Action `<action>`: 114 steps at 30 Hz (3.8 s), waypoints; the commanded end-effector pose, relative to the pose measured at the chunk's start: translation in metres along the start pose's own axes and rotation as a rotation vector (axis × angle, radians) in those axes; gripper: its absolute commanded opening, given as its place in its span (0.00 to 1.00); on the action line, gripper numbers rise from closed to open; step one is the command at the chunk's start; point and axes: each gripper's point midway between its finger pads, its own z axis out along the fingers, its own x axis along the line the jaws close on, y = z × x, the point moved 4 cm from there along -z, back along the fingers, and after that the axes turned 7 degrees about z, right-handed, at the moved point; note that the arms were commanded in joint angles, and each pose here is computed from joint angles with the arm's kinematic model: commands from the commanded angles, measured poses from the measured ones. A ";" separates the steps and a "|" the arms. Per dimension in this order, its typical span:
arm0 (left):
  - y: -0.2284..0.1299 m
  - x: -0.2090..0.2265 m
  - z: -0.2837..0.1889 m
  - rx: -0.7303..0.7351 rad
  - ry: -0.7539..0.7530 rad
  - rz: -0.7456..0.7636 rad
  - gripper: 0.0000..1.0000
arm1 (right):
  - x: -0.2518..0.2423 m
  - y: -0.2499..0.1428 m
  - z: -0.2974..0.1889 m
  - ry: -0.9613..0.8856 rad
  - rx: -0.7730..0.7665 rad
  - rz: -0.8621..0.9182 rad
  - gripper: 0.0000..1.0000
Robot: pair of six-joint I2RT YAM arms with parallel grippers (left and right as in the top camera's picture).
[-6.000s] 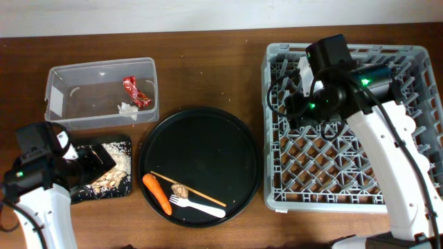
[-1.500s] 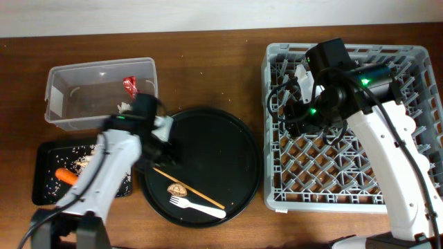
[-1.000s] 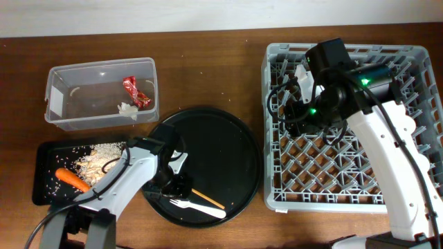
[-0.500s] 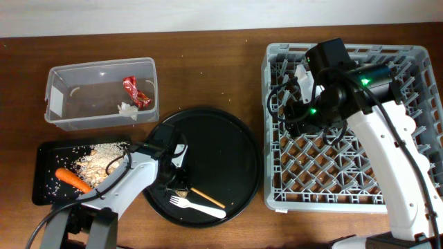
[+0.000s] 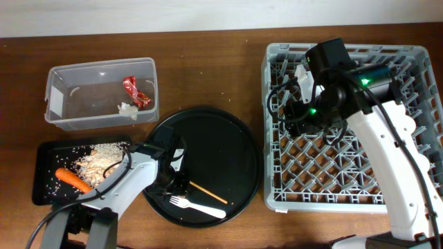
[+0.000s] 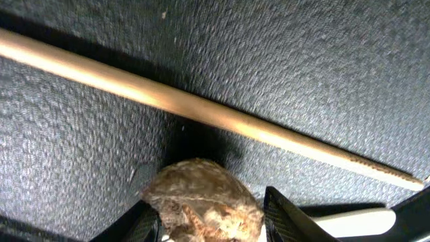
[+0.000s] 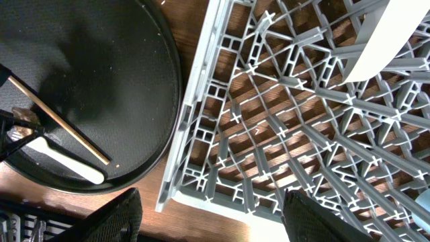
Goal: Sort waste into correct bins and load items into the dishwasher rack
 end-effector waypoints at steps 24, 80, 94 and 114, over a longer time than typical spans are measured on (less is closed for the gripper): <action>0.040 0.123 -0.111 -0.297 0.131 -0.448 0.09 | -0.002 -0.001 0.002 -0.011 0.009 0.002 0.70; -0.013 0.161 -0.117 -0.153 0.024 -0.661 0.64 | 0.121 -0.034 0.053 0.313 0.237 -0.537 0.93; -0.013 0.165 -0.117 -0.155 0.052 -0.659 0.71 | 0.219 -0.093 0.166 0.269 0.340 -0.721 0.86; -0.013 0.165 -0.117 -0.156 0.052 -0.658 0.71 | 0.193 -0.117 0.253 0.044 0.171 -0.728 0.43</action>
